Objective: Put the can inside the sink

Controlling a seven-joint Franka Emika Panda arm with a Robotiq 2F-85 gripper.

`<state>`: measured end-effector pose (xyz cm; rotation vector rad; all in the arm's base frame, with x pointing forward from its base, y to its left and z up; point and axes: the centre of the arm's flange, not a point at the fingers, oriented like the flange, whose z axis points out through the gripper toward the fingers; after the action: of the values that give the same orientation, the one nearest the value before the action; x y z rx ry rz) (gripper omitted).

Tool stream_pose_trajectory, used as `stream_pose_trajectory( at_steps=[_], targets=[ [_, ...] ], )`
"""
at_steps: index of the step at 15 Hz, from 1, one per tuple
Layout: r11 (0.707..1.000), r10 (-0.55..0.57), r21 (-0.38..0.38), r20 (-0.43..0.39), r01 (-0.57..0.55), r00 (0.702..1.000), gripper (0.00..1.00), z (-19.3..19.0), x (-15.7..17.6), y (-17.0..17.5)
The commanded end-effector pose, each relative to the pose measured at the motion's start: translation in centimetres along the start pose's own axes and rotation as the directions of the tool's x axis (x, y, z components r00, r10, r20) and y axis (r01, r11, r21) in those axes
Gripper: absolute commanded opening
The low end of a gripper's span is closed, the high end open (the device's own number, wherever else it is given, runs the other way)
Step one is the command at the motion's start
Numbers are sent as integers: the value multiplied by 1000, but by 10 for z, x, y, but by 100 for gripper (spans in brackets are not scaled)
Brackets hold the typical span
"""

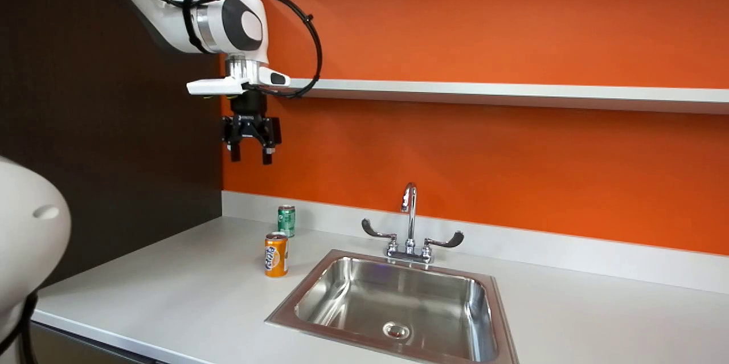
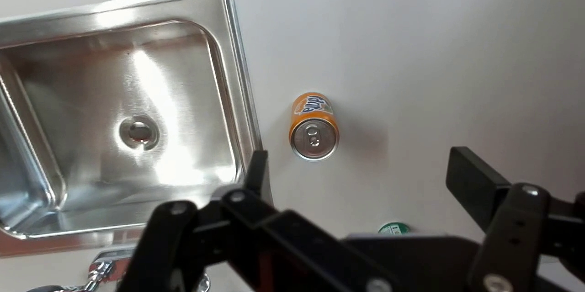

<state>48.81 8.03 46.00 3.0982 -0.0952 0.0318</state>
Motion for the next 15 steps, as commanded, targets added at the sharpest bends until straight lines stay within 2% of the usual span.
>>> stream_pose_trajectory(
  at_steps=[1, 10, 15],
  targets=[
    [1000, -4, 13, 12, 3, 1000, 100, 15, 24, -6],
    [999, -4, 40, 49, 2, 999, 100, 82, 40, -9],
    [999, 14, 51, 39, -15, 999, 100, 109, 51, -3]
  ],
)
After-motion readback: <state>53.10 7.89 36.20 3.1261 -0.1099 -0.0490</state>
